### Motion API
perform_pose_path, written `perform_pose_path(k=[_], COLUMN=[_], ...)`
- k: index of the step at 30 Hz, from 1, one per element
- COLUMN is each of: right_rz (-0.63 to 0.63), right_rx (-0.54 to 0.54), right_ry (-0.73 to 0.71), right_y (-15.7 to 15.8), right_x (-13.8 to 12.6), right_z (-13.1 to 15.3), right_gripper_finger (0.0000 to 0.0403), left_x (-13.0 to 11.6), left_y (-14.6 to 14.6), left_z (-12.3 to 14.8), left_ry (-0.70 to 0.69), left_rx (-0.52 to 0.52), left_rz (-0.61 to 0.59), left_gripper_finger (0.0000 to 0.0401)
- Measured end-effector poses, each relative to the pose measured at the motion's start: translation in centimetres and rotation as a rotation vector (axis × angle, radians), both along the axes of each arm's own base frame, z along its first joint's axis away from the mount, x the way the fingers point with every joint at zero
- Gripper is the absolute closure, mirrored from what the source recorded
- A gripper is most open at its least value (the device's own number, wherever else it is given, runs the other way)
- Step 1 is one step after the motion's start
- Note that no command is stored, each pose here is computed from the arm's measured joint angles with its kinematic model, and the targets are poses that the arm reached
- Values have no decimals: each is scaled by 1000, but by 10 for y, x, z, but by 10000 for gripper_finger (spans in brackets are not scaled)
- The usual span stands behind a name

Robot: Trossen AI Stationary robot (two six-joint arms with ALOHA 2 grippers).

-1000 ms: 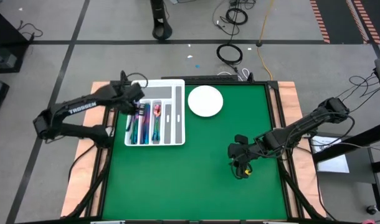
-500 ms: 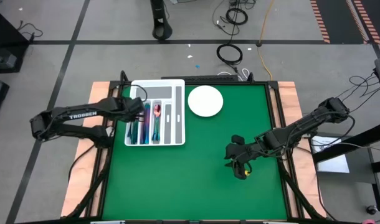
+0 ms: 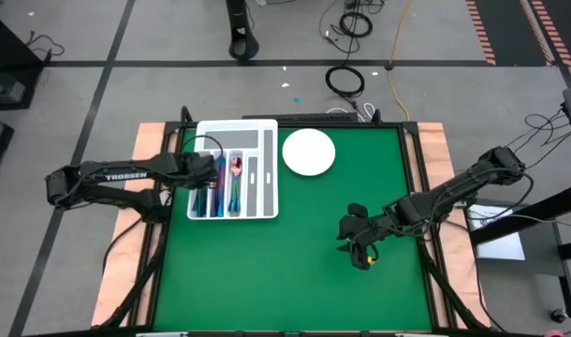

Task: Sort silverware
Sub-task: Put the blue fork into the silverware tray

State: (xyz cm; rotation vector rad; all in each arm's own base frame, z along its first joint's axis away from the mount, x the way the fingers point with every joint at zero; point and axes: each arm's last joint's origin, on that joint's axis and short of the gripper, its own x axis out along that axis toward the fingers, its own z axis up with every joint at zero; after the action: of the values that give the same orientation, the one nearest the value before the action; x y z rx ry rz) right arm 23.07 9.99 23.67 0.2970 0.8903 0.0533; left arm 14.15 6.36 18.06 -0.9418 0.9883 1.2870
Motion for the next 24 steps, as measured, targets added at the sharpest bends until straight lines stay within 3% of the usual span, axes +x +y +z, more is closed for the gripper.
perform_pose_path(k=[18,24], right_rz=[-3,-10], right_rx=[4,9], right_ry=[0,2], right_y=[0,0], right_x=[0,0], right_z=[0,0], right_gripper_finger=[266,266], left_x=[2,2], left_y=[1,1], left_z=[0,0], left_ry=[-19,-19], left_rx=[12,11], left_rz=[-3,-2], left_gripper_finger=[393,344])
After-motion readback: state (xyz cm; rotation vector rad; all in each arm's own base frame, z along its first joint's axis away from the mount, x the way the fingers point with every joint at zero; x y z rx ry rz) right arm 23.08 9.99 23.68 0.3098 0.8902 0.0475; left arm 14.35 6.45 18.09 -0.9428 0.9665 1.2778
